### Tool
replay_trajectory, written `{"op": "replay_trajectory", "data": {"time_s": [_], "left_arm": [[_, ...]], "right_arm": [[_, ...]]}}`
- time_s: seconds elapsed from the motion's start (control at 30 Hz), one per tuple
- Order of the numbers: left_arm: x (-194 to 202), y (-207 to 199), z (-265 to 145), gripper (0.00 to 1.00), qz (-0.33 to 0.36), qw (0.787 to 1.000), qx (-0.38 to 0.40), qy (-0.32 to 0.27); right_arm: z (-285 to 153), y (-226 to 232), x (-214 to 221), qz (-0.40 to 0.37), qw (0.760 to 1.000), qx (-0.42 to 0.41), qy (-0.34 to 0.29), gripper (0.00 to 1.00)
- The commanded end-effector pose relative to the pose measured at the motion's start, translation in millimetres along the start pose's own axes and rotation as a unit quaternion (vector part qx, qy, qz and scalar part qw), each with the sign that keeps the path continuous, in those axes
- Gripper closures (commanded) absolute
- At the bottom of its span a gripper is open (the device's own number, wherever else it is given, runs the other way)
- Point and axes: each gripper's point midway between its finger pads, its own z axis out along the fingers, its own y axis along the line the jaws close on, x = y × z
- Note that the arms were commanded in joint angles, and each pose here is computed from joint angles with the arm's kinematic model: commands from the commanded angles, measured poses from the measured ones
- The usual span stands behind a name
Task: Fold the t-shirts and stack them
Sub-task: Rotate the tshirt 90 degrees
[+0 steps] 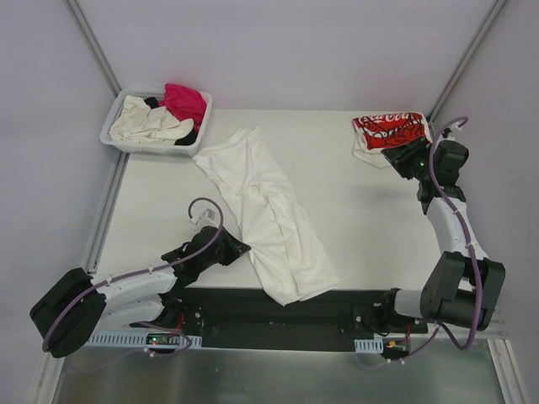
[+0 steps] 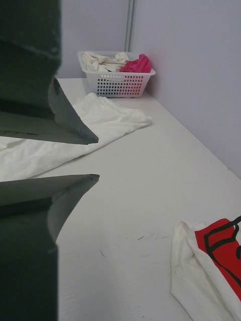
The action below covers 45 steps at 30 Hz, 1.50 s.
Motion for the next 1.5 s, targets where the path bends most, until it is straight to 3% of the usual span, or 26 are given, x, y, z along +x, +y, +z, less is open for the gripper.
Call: {"op": "replay_trajectory", "data": {"time_s": [0.0,0.03,0.27,0.4,0.5,0.77,1.07,1.47], "left_arm": [[-15,20,-8,1.0,-0.019,0.998,-0.031,-0.047],[-15,21,-9,0.99,-0.021,0.998,-0.03,-0.049],[-23,10,-14,0.36,-0.019,0.998,-0.015,-0.063],[-30,1,-19,0.18,-0.012,0.997,-0.004,-0.075],[-39,-6,-24,0.17,-0.012,0.995,0.005,-0.097],[-81,-38,-43,0.17,0.026,0.983,0.023,-0.183],[-114,-63,-60,0.17,0.062,0.966,0.023,-0.249],[-124,-79,-63,0.18,0.081,0.962,0.022,-0.261]], "right_arm": [[9,10,2,-0.008,1.0,-0.027,0.004,0.66],[12,15,4,-0.015,0.999,-0.034,0.01,0.65],[61,9,43,-0.016,0.995,-0.024,0.091,0.63],[91,5,68,-0.014,0.991,-0.021,0.131,0.62],[108,13,76,-0.019,0.988,-0.03,0.148,0.61],[159,23,151,-0.026,0.968,-0.041,0.247,0.6],[179,48,220,-0.041,0.949,-0.062,0.307,0.6],[188,55,275,-0.042,0.936,-0.069,0.344,0.6]]}}
